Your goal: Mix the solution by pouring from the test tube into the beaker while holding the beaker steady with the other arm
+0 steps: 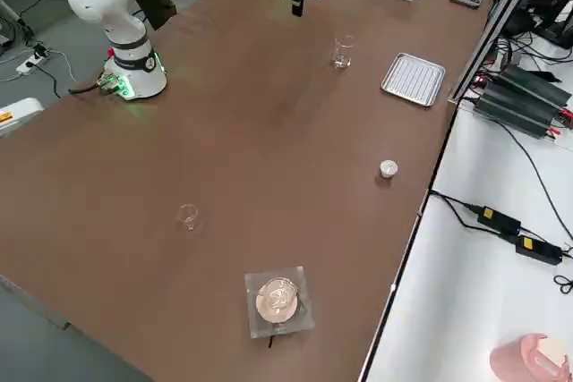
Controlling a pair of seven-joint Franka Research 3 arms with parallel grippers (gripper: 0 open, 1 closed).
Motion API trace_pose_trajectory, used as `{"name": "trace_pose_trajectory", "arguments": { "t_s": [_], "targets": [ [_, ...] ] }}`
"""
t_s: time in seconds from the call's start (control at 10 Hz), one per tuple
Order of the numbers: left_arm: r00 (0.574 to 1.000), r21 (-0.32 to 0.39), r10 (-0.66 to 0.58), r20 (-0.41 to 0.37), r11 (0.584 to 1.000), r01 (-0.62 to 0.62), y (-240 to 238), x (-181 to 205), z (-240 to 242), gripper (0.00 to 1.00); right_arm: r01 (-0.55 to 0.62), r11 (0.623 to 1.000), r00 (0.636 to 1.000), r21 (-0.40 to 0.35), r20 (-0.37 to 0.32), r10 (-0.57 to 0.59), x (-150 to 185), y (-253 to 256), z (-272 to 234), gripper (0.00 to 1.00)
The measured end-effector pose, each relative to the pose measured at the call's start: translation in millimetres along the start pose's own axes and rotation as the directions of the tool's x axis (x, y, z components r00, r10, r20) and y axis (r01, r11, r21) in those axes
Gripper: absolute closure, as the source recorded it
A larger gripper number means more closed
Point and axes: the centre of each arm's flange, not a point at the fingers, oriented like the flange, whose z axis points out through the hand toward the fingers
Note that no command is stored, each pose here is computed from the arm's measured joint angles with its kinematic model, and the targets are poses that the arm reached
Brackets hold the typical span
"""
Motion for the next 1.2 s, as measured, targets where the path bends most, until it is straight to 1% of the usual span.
{"name": "trace_pose_trajectory", "arguments": {
  "t_s": [0.1,0.2,0.4,0.6,0.7,0.9,1.1,1.2],
  "targets": [
    [1.000,0.003,0.004,0.004,1.000,-0.004,-0.7,1.3,-2.2,0.09,0.001,1.000,1.000,0.000,0.000,-0.001,-0.1,-0.4,-0.2,0.00],
    [1.000,0.007,0.010,0.010,1.000,-0.010,-2.2,3.9,-5.5,0.00,0.001,1.000,1.000,0.000,-0.003,-0.001,-0.5,-0.5,-1.3,0.00],
    [0.999,0.014,0.024,0.027,1.000,-0.024,-4.7,14.4,-13.1,0.00,0.001,1.000,1.000,0.001,-0.007,-0.001,-1.5,-0.2,-3.5,0.00],
    [0.996,0.017,0.045,0.070,0.999,-0.047,-7.5,39.6,-26.0,0.00,0.001,1.000,1.000,0.001,-0.011,-0.001,-1.8,-0.2,-4.7,0.00],
    [0.992,0.012,0.057,0.110,0.998,-0.059,-7.8,58.1,-35.8,0.00,0.001,1.000,1.000,0.001,-0.015,-0.001,-1.6,-0.3,-5.5,0.00],
    [0.972,-0.026,0.076,0.221,0.997,-0.072,-5.4,96.7,-54.2,0.00,0.002,1.000,1.000,0.002,-0.022,-0.002,-1.6,-0.6,-8.8,0.00],
    [0.939,-0.075,0.093,0.331,0.995,-0.072,-3.5,133.0,-66.5,0.00,0.001,1.000,1.000,0.001,-0.024,-0.001,-1.6,-0.1,-9.4,0.00],
    [0.915,-0.109,0.108,0.388,0.992,-0.071,-4.8,153.8,-68.4,0.00,0.000,1.000,1.000,0.001,-0.024,0.000,-1.5,0.9,-9.5,0.00]
  ]
}}
